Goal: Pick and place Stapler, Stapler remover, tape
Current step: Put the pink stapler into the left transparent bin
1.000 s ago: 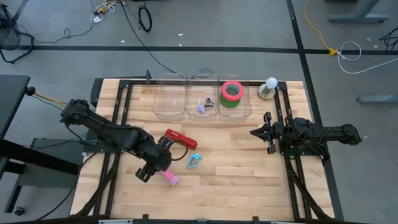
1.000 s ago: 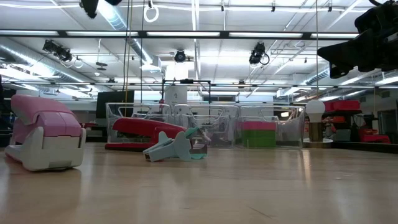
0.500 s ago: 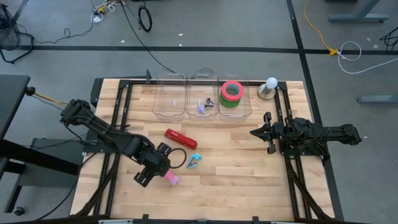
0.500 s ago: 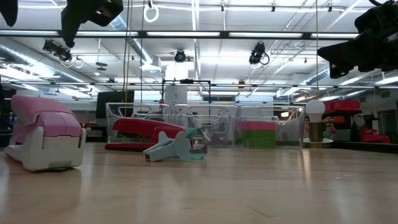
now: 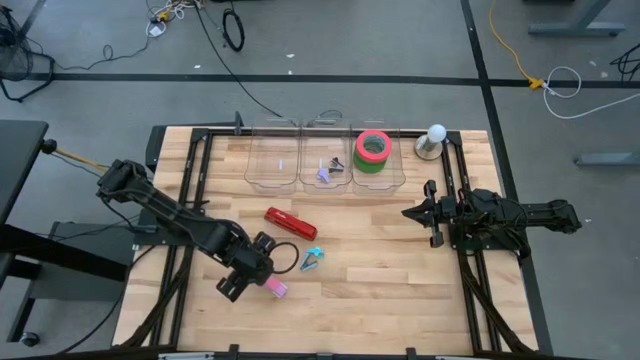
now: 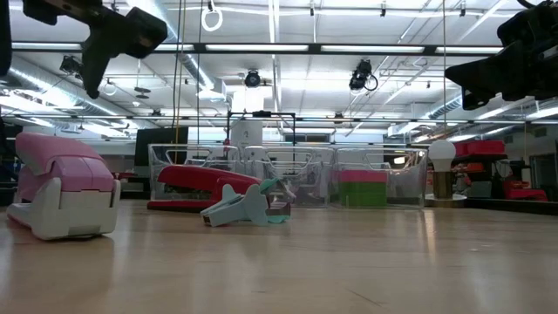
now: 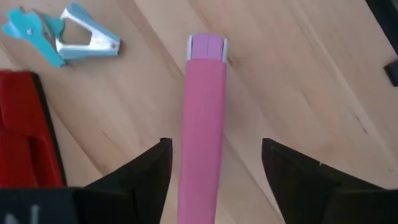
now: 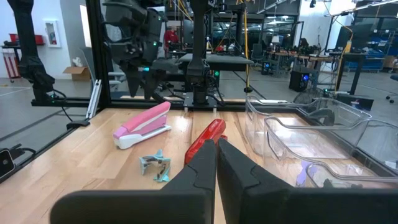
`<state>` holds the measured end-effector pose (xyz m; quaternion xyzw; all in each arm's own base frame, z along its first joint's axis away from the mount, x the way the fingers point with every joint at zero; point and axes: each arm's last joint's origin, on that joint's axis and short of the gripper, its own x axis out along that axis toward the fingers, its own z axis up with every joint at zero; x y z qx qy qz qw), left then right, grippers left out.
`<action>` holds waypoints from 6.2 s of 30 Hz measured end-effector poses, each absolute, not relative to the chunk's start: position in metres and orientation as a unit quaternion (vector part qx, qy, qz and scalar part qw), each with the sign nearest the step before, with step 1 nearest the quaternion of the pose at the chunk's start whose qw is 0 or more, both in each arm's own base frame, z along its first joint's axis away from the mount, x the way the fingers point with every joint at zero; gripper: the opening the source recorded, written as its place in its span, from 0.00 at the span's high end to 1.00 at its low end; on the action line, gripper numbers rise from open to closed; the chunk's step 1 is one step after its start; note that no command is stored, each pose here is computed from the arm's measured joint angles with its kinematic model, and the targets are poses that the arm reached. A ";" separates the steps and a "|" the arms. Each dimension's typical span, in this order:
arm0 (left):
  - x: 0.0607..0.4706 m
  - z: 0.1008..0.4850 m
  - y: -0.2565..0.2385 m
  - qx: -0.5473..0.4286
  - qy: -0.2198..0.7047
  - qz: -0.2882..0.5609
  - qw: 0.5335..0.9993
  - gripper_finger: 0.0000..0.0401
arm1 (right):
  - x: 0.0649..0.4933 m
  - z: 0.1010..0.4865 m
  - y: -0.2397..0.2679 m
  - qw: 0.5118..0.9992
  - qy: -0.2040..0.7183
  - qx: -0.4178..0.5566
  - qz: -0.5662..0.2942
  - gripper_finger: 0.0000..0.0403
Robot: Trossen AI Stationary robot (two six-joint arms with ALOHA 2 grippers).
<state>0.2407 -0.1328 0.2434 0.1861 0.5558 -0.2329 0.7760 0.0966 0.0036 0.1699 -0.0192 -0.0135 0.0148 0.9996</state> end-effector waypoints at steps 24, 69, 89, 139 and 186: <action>0.236 0.208 -0.120 0.206 0.565 -0.235 0.764 0.14 | 0.097 0.170 0.004 1.000 -0.014 -0.019 0.015 0.96; 0.227 0.187 -0.112 0.198 0.594 -0.236 0.743 0.56 | 0.097 0.170 0.004 1.000 -0.013 -0.019 0.015 0.96; 0.227 0.187 -0.112 0.186 0.595 -0.246 0.742 0.64 | 0.097 0.170 0.004 1.000 -0.014 -0.019 0.015 0.96; 0.273 0.324 0.033 -0.009 0.573 0.071 0.816 0.64 | 0.097 0.170 0.004 1.000 -0.014 -0.019 0.015 0.96; 0.221 0.326 0.171 -0.331 0.446 0.409 0.724 0.63 | 0.097 0.170 0.004 1.000 -0.013 -0.019 0.015 0.96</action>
